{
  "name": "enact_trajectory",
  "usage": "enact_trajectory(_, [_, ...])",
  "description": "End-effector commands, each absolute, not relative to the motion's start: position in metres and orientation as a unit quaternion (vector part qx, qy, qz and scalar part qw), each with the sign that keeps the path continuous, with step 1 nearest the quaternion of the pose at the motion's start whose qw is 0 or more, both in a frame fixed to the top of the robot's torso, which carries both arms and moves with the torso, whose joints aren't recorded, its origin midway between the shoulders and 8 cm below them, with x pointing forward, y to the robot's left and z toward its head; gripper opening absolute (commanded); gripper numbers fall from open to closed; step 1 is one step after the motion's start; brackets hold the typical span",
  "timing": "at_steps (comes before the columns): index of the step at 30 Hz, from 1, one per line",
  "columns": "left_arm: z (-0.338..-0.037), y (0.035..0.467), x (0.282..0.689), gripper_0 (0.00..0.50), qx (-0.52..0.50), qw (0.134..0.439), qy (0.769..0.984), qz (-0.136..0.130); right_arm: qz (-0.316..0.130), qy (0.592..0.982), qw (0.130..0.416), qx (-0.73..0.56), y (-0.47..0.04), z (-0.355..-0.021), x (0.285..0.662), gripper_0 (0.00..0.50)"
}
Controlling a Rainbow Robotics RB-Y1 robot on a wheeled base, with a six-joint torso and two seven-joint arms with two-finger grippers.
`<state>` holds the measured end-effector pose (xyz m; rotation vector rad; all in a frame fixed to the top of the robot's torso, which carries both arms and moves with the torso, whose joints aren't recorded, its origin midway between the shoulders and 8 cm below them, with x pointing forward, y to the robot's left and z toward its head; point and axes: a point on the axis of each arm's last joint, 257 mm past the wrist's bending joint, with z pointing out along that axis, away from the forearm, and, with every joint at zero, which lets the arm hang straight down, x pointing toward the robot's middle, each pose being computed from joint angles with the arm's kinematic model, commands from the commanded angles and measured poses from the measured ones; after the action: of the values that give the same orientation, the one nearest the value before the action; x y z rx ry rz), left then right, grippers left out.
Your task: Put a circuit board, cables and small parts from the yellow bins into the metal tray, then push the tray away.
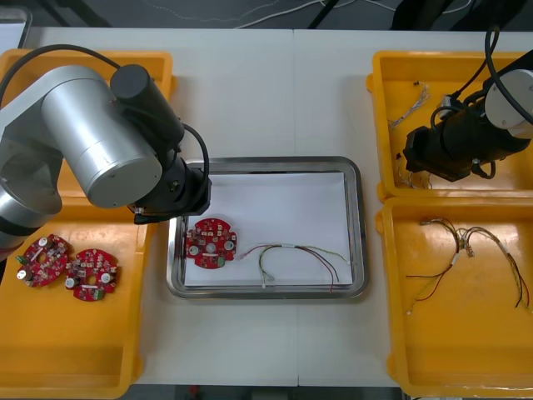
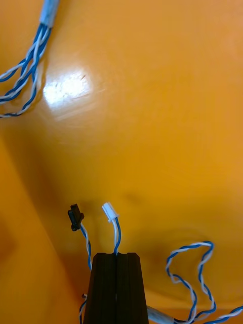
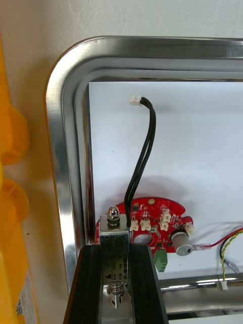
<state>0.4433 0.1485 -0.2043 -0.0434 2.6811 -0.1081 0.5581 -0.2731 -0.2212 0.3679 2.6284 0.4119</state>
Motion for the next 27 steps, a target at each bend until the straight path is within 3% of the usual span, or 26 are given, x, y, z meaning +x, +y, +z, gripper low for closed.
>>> enact_trajectory(1, [-0.187,0.124,0.464,0.0,0.031,0.251,0.967,-0.039,0.133,0.949,0.254,0.127,-0.305,-0.191,0.566,0.0])
enact_trajectory(13, [-0.192,0.114,0.488,0.0,0.027,0.256,0.966,-0.017,0.107,0.944,0.285,0.125,-0.335,-0.162,0.576,0.0])
enact_trajectory(27, [-0.202,0.117,0.497,0.0,0.05,0.262,0.964,0.015,0.097,0.92,0.36,0.118,-0.341,-0.122,0.609,0.0])
